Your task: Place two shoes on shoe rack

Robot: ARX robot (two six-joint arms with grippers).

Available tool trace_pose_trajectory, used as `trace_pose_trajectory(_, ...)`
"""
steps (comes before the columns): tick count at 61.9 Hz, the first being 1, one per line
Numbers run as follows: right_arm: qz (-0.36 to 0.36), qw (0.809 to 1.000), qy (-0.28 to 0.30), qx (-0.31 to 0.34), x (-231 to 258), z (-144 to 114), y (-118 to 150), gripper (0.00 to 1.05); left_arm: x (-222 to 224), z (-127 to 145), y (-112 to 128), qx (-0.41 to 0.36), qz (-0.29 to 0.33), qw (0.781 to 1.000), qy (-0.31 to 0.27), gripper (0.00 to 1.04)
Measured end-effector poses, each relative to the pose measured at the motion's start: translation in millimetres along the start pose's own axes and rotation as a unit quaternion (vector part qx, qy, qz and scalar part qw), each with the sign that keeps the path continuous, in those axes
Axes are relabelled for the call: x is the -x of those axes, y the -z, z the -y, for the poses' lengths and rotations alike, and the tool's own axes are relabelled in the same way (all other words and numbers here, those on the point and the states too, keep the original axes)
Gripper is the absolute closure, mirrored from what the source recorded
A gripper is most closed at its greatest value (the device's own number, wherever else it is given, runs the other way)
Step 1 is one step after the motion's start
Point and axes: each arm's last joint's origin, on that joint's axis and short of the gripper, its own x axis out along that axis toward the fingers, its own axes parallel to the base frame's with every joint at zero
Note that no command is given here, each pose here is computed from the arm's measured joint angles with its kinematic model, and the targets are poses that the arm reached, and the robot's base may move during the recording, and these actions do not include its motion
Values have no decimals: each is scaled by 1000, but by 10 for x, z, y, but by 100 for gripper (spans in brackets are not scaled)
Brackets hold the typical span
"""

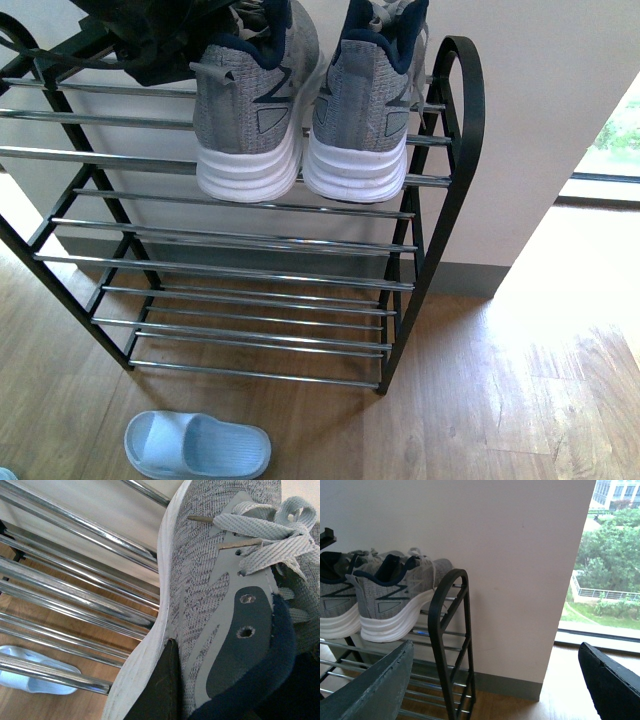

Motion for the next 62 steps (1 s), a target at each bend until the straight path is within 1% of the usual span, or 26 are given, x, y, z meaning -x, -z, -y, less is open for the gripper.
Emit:
trace_pose_trajectory(10, 0, 1000, 0, 0, 0, 0, 1, 9, -37, 55, -6, -14, -3, 1000, 0, 103)
trace_pose_trajectory(12, 0, 1000, 0, 0, 0, 0, 0, 9, -37, 56, -4, -16, -4, 1000, -2, 101)
trace_pose_trajectory(18, 0, 1000, 0, 0, 0, 0, 1, 9, -35, 69, 0, -20, -5, 1000, 0, 85)
trace_pose_trajectory(19, 0, 1000, 0, 0, 0, 0, 0, 9, -33, 78, 7, -22, -5, 1000, 0, 79)
trace_pose_trajectory(25, 0, 1000, 0, 0, 0, 0, 0, 9, -5, 98, 27, -26, -3, 1000, 1, 58)
trace_pose_trajectory(36, 0, 1000, 0, 0, 0, 0, 0, 9, 160, 80, 35, -23, 13, 1000, -2, 29)
trace_pose_trajectory(40, 0, 1000, 0, 0, 0, 0, 0, 9, 271, 69, 27, -20, 26, 999, -4, 17)
trace_pose_trajectory(44, 0, 1000, 0, 0, 0, 0, 0, 9, 386, 58, 13, -20, 42, 999, -7, 8)
trace_pose_trajectory(48, 0, 1000, 0, 0, 0, 0, 0, 9, 516, 44, 6, -18, 58, 998, -9, 10)
trace_pose_trajectory(62, 0, 1000, 0, 0, 0, 0, 0, 9, 1125, -91, 34, -24, 146, 988, -47, 9)
